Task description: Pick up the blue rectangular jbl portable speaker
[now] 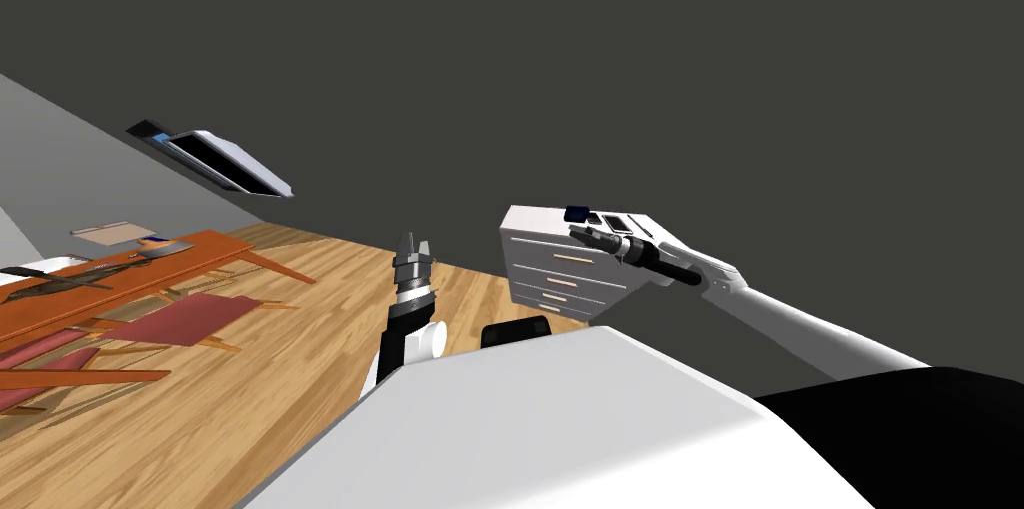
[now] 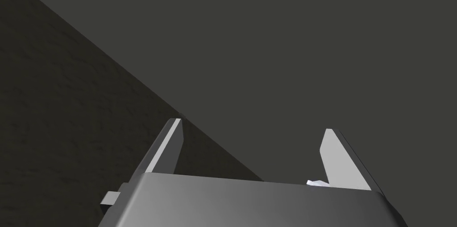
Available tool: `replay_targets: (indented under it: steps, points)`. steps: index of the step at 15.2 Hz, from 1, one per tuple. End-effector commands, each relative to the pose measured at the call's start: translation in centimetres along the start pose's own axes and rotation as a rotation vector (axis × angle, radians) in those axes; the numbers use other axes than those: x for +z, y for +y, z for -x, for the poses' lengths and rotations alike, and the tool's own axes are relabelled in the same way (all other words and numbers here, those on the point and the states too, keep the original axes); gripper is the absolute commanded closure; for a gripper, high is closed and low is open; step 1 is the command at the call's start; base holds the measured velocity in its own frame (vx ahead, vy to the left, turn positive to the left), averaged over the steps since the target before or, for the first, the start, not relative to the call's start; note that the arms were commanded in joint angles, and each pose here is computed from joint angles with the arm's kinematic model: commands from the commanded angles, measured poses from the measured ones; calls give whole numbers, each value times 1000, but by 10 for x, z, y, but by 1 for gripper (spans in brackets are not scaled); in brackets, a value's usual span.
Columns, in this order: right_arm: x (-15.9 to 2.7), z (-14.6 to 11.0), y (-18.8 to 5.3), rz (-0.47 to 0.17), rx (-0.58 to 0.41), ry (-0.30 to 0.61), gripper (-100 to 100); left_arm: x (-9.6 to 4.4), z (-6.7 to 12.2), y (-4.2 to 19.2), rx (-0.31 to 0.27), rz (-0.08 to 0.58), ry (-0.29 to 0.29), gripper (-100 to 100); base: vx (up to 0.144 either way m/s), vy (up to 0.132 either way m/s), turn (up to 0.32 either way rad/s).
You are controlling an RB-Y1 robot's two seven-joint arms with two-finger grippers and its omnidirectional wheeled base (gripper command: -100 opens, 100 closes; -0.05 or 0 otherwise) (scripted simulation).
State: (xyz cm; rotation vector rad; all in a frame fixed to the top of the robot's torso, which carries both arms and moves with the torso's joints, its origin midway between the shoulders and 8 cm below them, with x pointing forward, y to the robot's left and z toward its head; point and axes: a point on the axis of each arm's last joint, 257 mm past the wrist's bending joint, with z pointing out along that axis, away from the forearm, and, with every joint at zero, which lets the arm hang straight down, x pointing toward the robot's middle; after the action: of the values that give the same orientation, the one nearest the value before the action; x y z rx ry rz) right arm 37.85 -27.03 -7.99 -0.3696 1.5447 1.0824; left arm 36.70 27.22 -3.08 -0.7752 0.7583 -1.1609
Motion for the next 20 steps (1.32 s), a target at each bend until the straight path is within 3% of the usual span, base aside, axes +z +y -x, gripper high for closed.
replay_targets:
  steps: [1, 11, 18, 20]
  points:
    - [-5, 0, -4, -10, -21, 38, -100, 0, 0, 0, 0, 0, 0, 0, 55, 81, 88]
    - [-33, -2, -27, -65, -116, 251, -100, 0, 0, 0, 0, 0, 0, 0, 33, 61, 94]
    - [-65, -5, -47, -115, -172, 447, -100, 0, 0, 0, 0, 0, 0, 0, 28, 35, 108]
    - [-66, -3, -48, -116, -184, 468, -100, 0, 0, 0, 0, 0, 0, 0, 18, 15, 74]
